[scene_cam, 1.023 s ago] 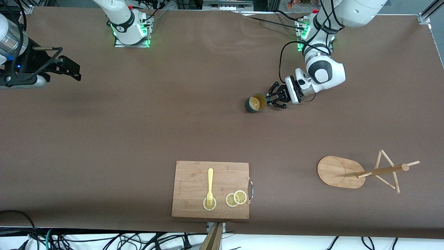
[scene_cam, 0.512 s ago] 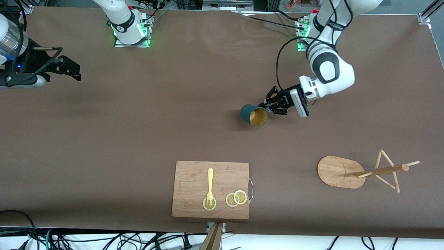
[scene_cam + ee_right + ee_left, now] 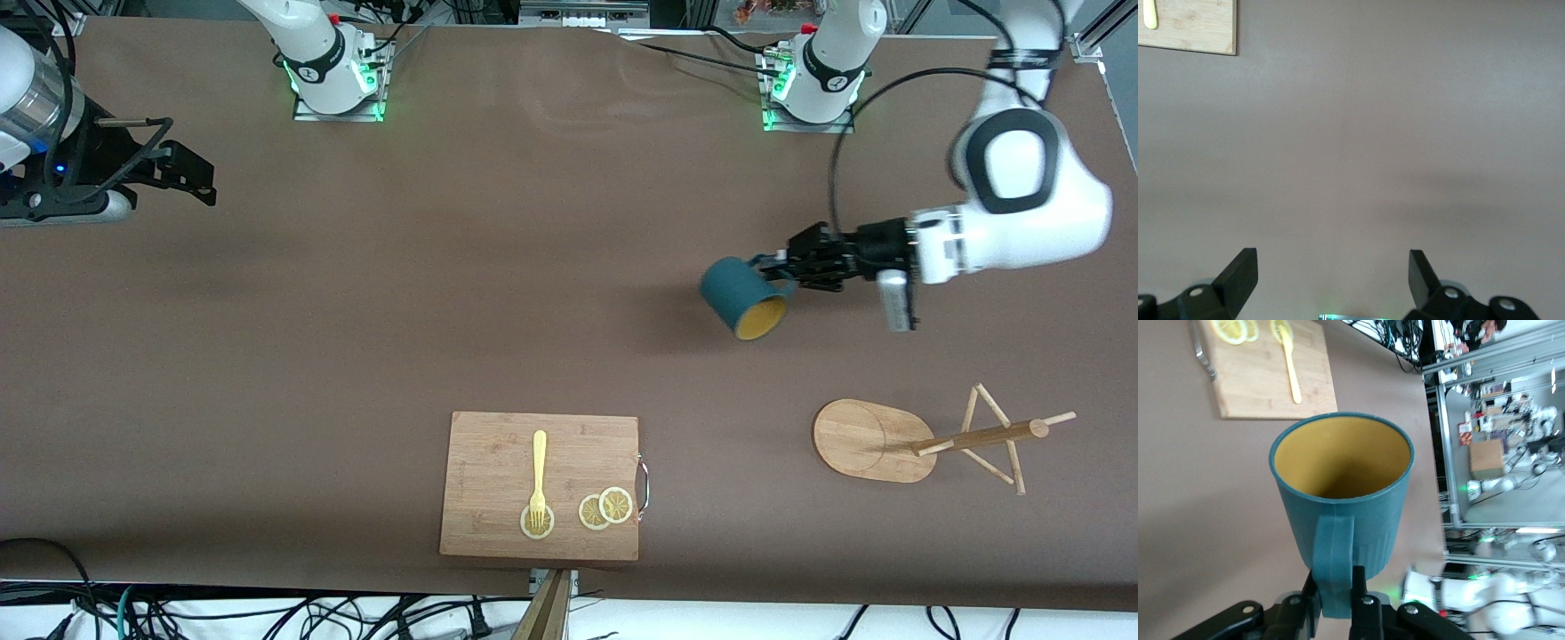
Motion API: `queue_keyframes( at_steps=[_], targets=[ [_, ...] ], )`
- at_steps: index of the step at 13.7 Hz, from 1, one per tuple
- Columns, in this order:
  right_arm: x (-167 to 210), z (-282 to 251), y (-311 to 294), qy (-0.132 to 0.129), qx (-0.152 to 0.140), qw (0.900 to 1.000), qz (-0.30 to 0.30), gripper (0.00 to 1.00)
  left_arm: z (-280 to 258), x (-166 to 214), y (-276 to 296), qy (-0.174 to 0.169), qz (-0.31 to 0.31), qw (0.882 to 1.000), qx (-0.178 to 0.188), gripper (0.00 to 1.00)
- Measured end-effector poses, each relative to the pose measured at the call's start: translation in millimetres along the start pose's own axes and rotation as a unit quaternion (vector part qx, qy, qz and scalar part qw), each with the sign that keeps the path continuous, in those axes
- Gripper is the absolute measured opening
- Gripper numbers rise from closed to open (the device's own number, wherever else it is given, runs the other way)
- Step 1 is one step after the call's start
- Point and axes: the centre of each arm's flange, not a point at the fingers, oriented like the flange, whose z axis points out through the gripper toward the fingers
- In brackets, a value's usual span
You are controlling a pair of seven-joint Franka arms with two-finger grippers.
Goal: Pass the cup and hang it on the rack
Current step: 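Lift the teal mug by its handle with the left gripper, then carry the mug to the wooden rack and hook the handle on a peg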
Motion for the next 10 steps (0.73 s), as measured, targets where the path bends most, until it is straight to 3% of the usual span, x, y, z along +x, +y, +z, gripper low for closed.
queue_keyframes(
  at_steps=[4,7,10],
  targets=[
    [0,0,-1,0.000,0.000,1.000,0.000,1.00,-69,-12,-53,0.008,-0.130,0.990,-0.056,0.21],
    [0,0,-1,0.000,0.000,1.000,0.000,1.00,-111,-8,-81,0.024,-0.217,0.968,-0.125,0.21],
    [0,-1,-1,0.001,0.000,1.000,0.000,1.00,-135,-7,-121,0.035,-0.256,0.949,-0.180,0.21]
  ],
)
